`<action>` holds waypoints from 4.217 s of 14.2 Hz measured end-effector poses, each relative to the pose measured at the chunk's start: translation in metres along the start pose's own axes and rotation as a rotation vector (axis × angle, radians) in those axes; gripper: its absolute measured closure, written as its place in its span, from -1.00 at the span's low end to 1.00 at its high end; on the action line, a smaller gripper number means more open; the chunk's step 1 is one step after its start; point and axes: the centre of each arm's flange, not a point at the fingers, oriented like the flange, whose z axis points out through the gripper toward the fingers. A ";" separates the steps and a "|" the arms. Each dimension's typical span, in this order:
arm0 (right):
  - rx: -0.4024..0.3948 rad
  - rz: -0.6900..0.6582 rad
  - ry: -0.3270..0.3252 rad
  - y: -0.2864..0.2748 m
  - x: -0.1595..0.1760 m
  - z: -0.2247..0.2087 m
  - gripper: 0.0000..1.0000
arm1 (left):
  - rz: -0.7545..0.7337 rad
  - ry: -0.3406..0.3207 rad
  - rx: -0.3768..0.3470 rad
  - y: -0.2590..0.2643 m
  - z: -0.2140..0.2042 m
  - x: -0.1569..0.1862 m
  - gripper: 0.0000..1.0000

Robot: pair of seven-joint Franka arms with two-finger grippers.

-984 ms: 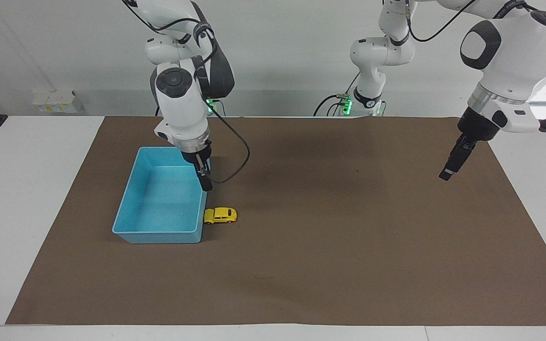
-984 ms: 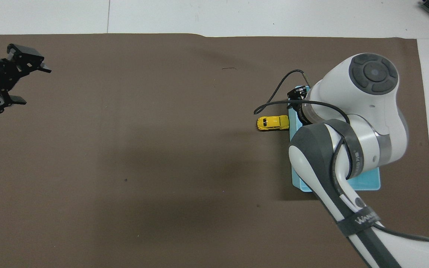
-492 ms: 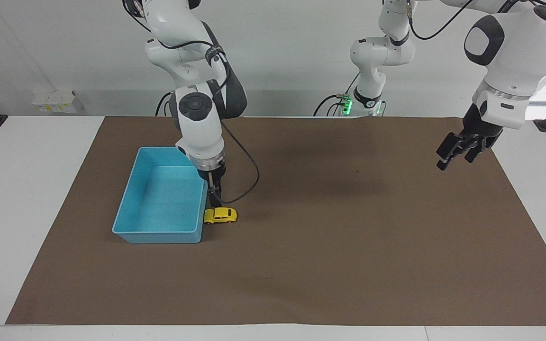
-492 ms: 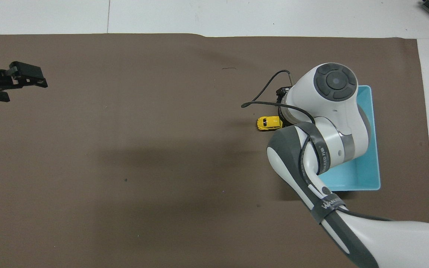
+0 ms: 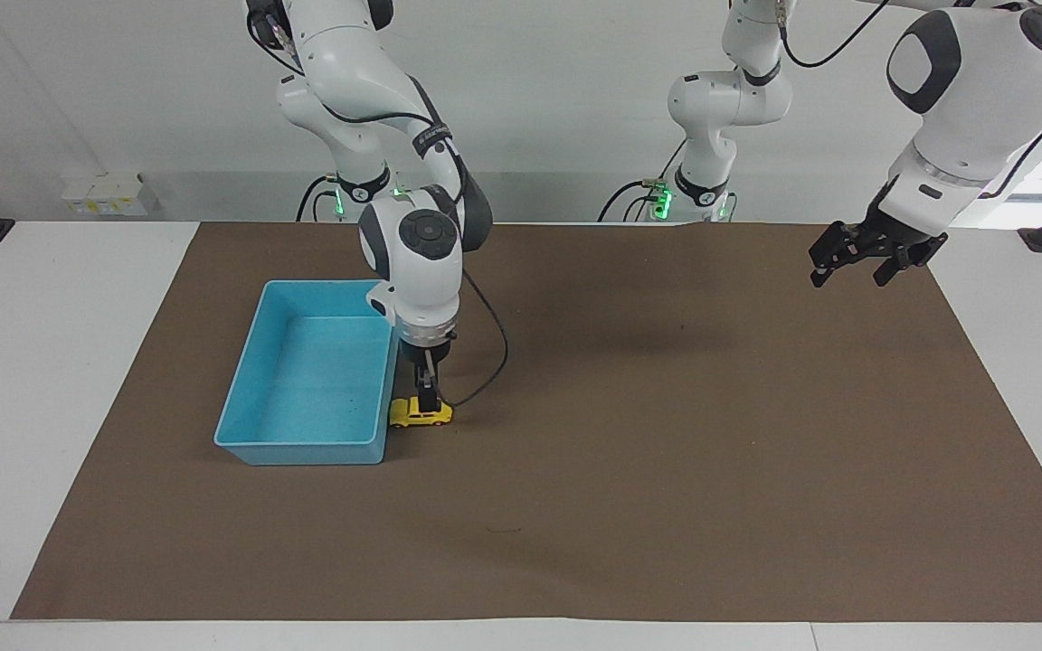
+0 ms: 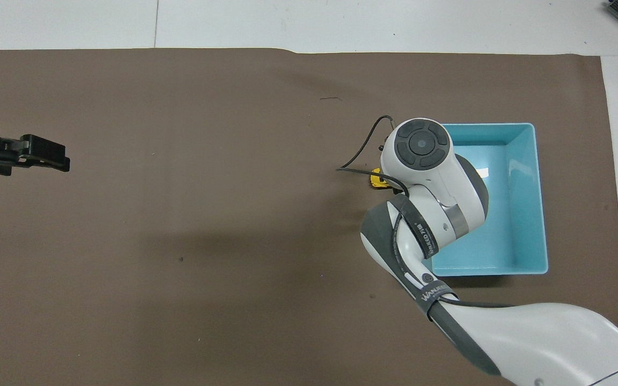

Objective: Wind up and store yellow beetle car
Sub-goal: 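Lower the right gripper onto the yellow car beside the bin, then close the right gripper on the yellow car, then lift the car with the right gripper over the blue bin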

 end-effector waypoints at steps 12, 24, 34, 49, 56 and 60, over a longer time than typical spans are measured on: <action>0.027 -0.024 0.008 0.009 0.006 0.040 -1.00 | 0.041 -0.002 0.005 0.012 -0.046 -0.041 -1.00; 0.053 0.058 -0.024 0.005 0.006 0.044 0.10 | 0.100 0.012 0.038 0.006 -0.038 -0.035 -1.00; 0.089 -0.036 -0.102 -0.004 -0.017 -0.048 0.10 | 0.067 -0.023 0.039 0.008 -0.035 -0.040 -1.00; 0.068 -0.651 -0.081 0.016 0.034 -0.119 0.10 | 0.015 -0.019 0.039 0.000 -0.037 -0.041 -1.00; 0.011 -1.028 -0.088 0.017 0.095 -0.099 0.10 | 0.014 -0.018 0.039 0.001 -0.038 -0.042 -1.00; 0.005 -1.147 -0.125 0.020 0.134 -0.083 0.10 | 0.013 -0.018 0.039 0.001 -0.038 -0.042 -1.00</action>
